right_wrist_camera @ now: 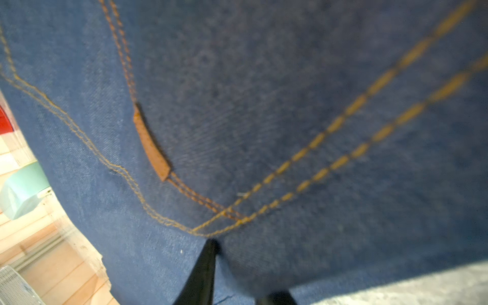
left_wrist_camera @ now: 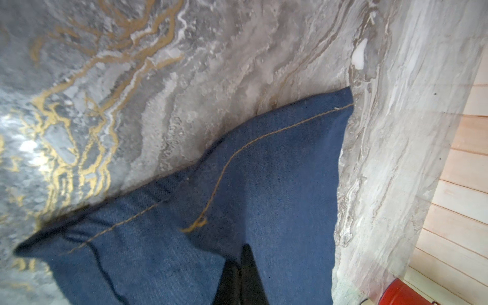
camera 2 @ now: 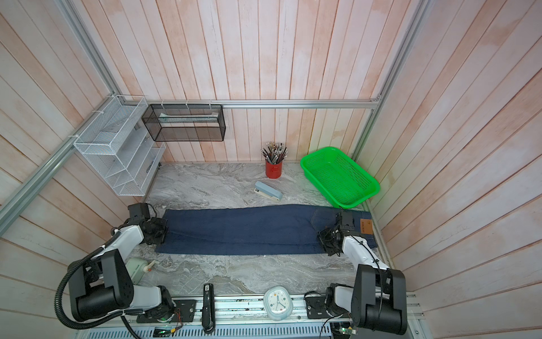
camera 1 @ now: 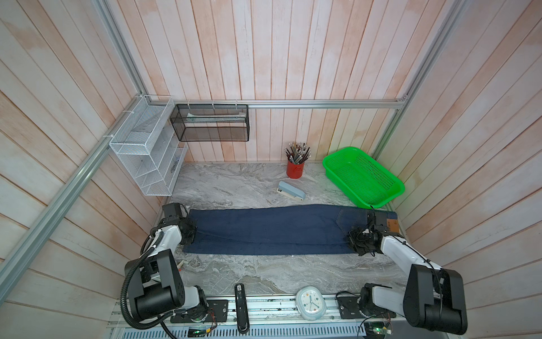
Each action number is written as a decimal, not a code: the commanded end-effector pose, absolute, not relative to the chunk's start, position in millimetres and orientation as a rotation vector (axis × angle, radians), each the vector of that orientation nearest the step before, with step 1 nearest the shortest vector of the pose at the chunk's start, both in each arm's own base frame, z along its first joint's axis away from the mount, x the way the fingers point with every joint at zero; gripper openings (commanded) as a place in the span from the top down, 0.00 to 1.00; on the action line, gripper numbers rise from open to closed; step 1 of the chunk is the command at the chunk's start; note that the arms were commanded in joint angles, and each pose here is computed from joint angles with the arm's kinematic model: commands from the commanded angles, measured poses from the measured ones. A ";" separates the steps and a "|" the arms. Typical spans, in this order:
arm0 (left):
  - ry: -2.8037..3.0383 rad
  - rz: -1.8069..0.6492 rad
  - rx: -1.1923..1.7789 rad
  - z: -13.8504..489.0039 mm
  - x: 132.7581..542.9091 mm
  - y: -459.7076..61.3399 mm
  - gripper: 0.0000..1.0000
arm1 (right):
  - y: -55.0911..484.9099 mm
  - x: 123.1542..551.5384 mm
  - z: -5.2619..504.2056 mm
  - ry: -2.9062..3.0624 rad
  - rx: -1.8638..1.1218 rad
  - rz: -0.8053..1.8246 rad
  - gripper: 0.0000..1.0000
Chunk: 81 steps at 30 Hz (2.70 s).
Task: Fold and stack the trousers
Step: Smooth out the trousers at the center of the table.
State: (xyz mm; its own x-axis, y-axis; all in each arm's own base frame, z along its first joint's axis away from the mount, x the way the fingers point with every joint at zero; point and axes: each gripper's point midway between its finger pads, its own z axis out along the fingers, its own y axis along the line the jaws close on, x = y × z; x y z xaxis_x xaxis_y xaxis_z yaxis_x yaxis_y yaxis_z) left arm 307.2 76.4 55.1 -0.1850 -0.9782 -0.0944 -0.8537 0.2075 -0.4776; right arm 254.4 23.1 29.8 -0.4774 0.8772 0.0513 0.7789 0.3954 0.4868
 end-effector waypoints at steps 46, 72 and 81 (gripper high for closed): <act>1.991 -0.502 -1.513 153.4 320.3 103.1 1.00 | -8.0 291.0 118.0 2.323 1.308 0.655 1.00; 2.076 -0.423 -1.633 75.3 261.6 96.7 1.00 | -9.2 238.7 45.8 2.469 1.372 0.514 1.00; 1.975 -0.476 -1.468 165.0 290.6 105.6 1.00 | -21.1 271.7 108.7 2.368 1.293 0.544 1.00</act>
State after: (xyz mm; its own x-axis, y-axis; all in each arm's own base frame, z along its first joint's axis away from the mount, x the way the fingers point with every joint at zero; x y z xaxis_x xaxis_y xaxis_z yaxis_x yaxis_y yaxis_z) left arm 291.6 80.8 144.3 -0.2495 -0.9572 -0.1470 -0.7226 0.2850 -0.6298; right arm 271.6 4.8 100.4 -0.5504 0.8328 -0.0602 0.6749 0.4862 0.5551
